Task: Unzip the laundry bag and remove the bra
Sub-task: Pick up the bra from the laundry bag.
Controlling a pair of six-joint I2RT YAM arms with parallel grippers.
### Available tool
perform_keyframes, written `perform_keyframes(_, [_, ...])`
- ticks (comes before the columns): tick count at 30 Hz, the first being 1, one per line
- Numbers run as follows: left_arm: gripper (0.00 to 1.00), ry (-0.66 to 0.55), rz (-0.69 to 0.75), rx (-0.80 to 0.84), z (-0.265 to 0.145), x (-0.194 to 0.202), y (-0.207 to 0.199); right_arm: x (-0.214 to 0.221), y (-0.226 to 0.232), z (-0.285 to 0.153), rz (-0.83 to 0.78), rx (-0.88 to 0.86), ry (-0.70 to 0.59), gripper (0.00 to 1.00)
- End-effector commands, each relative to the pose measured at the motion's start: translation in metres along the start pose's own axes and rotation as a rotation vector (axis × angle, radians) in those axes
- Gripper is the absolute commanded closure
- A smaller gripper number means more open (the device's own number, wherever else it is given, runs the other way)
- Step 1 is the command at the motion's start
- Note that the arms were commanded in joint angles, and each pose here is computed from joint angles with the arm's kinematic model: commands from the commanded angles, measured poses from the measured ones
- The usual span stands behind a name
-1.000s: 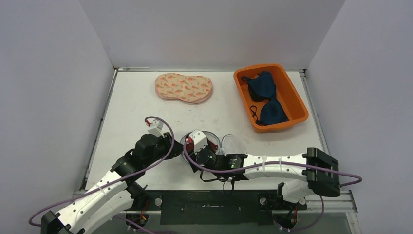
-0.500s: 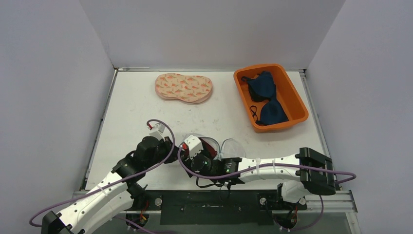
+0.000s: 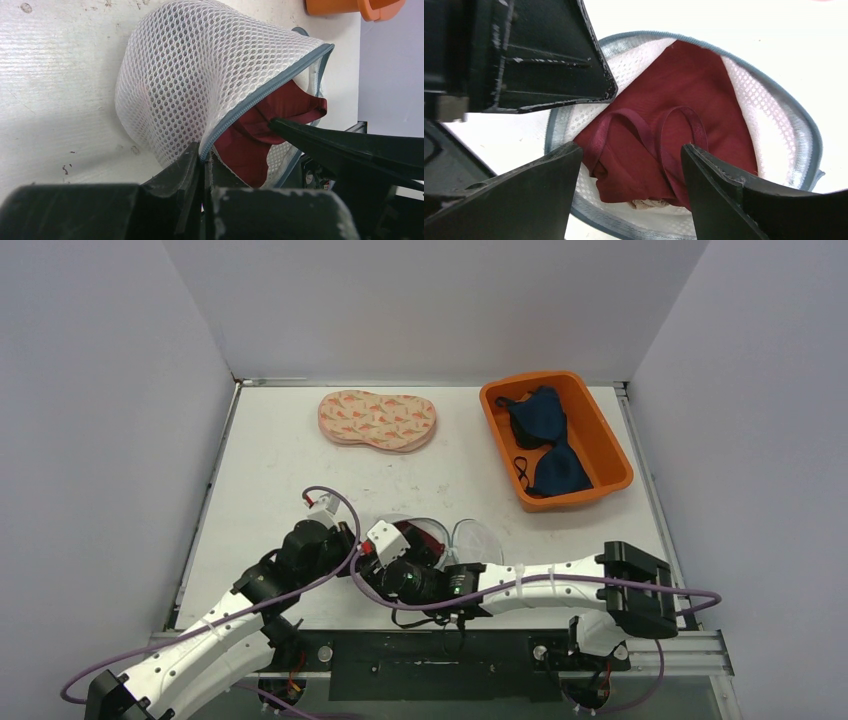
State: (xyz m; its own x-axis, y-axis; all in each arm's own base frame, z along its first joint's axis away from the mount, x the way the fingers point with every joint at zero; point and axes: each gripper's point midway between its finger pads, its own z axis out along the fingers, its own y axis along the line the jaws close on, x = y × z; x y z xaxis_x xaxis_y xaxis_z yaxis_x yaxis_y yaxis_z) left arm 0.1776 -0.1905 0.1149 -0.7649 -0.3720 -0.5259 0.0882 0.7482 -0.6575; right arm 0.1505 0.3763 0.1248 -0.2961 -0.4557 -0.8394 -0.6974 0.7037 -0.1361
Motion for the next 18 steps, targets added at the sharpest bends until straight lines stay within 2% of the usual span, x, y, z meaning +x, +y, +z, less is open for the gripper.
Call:
perform_keyframes(1, [1.0,-0.032,0.01,0.024,-0.003,-0.009,-0.007,0.004,-0.004,0.009,-0.066,0.065,0.023,0.27])
perform_keyframes(6, [1.0,-0.039,0.013,0.019,-0.004,-0.01,-0.006,0.016,-0.002,0.016,-0.096,0.073,0.062,0.29])
perform_keyframes(10, [1.0,-0.04,0.016,0.015,-0.005,-0.01,-0.005,0.025,-0.01,0.019,-0.111,0.123,0.088,0.36])
perform_keyframes(12, [1.0,-0.04,0.016,0.016,-0.005,-0.01,-0.005,0.028,-0.014,0.019,-0.113,0.145,0.094,0.46])
perform_keyframes(16, [1.0,-0.039,0.016,0.009,-0.004,-0.009,-0.003,0.025,-0.017,0.017,-0.097,0.16,0.08,0.73])
perform_keyframes(18, [1.0,-0.039,0.015,0.007,-0.004,-0.009,-0.002,0.022,-0.018,0.015,-0.087,0.159,0.069,0.82])
